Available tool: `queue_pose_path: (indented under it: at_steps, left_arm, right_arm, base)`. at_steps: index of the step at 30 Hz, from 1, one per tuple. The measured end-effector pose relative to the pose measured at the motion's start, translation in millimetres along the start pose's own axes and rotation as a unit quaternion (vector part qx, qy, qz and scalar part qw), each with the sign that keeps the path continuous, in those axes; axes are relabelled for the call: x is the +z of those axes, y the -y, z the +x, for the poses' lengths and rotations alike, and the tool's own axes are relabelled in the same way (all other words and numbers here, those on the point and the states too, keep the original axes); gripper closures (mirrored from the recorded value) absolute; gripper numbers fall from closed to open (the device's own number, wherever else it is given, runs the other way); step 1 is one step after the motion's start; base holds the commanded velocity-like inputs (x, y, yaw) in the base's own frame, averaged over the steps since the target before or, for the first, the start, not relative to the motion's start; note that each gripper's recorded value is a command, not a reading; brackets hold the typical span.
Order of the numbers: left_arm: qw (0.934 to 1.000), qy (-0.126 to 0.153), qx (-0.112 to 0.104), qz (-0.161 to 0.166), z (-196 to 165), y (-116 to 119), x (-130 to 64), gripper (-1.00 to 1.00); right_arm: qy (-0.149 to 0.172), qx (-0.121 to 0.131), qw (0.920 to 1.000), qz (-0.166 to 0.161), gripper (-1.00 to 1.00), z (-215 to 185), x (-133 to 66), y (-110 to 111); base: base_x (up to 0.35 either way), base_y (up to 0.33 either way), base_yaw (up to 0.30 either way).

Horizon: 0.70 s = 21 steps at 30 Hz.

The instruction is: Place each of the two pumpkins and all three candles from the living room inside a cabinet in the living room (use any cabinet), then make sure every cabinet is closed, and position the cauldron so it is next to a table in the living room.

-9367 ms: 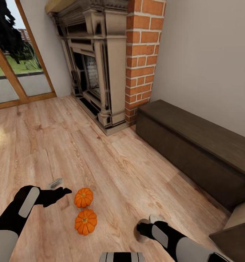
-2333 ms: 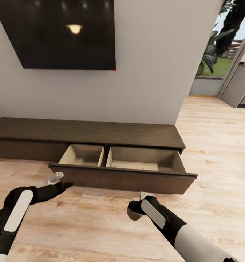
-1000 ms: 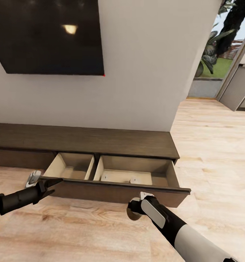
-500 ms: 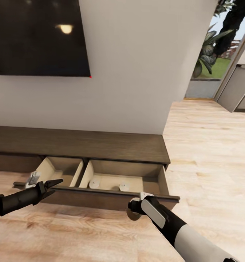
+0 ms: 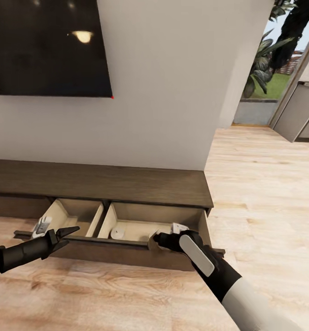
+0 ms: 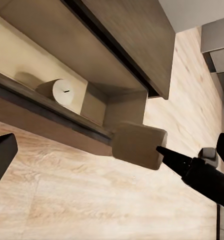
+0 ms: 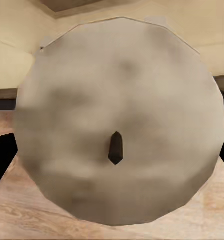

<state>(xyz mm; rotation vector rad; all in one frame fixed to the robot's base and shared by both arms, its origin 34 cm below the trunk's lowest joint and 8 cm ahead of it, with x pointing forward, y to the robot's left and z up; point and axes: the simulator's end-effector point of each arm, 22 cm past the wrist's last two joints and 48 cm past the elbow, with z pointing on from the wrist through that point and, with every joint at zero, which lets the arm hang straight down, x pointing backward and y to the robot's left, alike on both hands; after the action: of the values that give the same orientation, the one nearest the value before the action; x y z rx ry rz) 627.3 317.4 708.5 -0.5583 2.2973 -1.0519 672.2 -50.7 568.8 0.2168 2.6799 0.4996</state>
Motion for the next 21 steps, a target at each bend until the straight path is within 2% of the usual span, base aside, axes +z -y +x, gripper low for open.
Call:
queue_pose_path:
  at_steps: [4,16,21]
  left_arm:
    - [1.0,0.0,0.0,-0.001,0.0,-0.2,-0.3,-1.0]
    - [1.0,0.0,0.0,-0.002,0.7,-0.9,-0.4,-1.0]
    - [1.0,0.0,0.0,-0.002,0.7,-0.9,-0.4,-1.0]
  right_arm:
    - [0.005,0.007,1.0,-0.004,1.0,-7.8,-4.6,-0.8]
    - [-0.001,0.01,0.9999,0.004,1.0,-4.4,-1.7,5.8]
    - [-0.012,0.014,0.999,0.041,1.0,4.9,4.5,27.0]
  base:
    - [0.217,0.0,0.0]
    - [0.337,-0.026,0.0]
    - [0.322,-0.001,0.0]
